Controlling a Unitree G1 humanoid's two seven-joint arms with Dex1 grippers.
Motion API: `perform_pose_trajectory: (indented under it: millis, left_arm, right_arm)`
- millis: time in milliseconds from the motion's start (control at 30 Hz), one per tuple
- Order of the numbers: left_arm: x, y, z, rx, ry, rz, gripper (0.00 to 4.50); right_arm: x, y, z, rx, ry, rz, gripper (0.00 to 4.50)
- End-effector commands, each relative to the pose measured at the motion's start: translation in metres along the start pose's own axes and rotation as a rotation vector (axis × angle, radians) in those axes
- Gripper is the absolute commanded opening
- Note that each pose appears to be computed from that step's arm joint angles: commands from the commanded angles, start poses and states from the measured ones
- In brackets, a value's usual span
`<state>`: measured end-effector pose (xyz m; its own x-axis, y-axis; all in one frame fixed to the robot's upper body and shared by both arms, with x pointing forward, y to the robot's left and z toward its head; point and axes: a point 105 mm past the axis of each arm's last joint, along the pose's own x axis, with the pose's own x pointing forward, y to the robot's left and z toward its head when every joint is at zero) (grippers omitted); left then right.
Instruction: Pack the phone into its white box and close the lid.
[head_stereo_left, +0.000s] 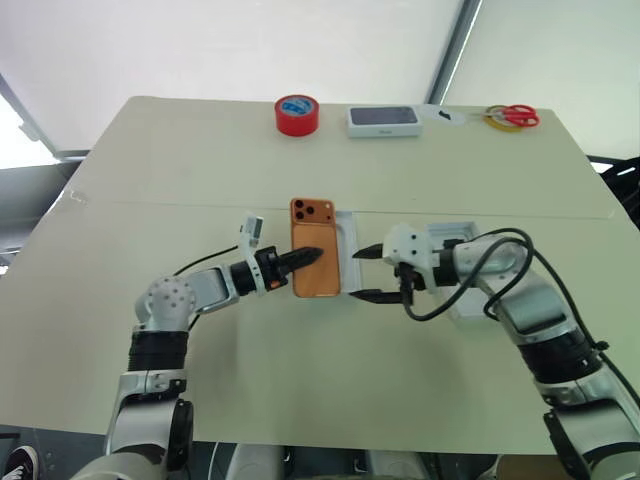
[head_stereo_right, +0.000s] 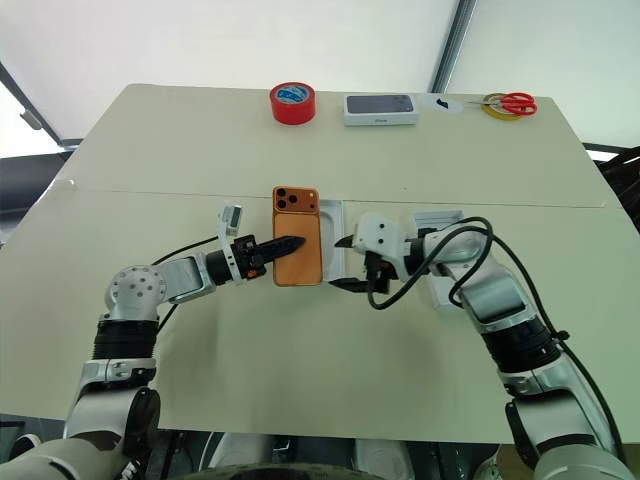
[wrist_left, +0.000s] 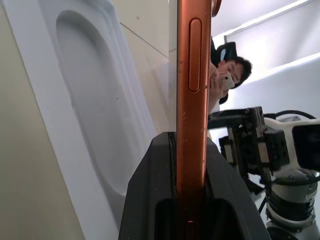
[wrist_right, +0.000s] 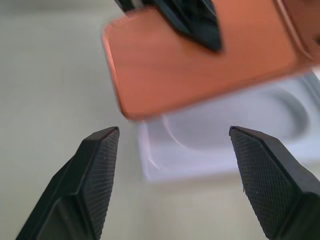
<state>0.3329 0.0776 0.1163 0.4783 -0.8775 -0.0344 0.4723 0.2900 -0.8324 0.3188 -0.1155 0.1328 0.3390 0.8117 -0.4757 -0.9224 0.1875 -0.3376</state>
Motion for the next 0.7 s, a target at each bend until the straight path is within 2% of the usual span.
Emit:
perform_pose_trajectory:
  millis: [33,133,400,467,533,633,700]
  left_arm:
    - [0.006,-0.01,0.015,0.016,-0.034,-0.033,0.0]
    - [0.014,-0.006,0.009,0.0,-0.002,-0.021,0.0]
    - [0.025,0.0,0.013,-0.035,-0.009,0.001,0.0]
    - [0.027,0.0,0.012,-0.046,-0.006,0.001,0.99]
    - [0.03,0.0,0.009,-0.037,0.022,0.01,1.75]
    - [0.033,0.003,0.003,-0.046,0.086,0.053,3.25]
    - [0.034,-0.004,0.002,-0.043,0.13,0.032,4.26]
  right_arm:
    - [-0.005,-0.013,0.003,-0.078,-0.003,-0.055,3.72]
    - [0.001,-0.012,0.004,-0.077,-0.019,-0.06,3.72]
    - [0.007,-0.006,-0.004,-0.108,0.011,-0.071,3.72]
    - [0.006,-0.007,-0.005,-0.106,0.013,-0.076,3.83]
    - [0.005,-0.007,-0.005,-0.107,0.017,-0.077,3.83]
    - [0.006,-0.007,-0.006,-0.111,0.023,-0.078,3.83]
    - [0.007,-0.007,-0.007,-0.112,0.024,-0.078,3.83]
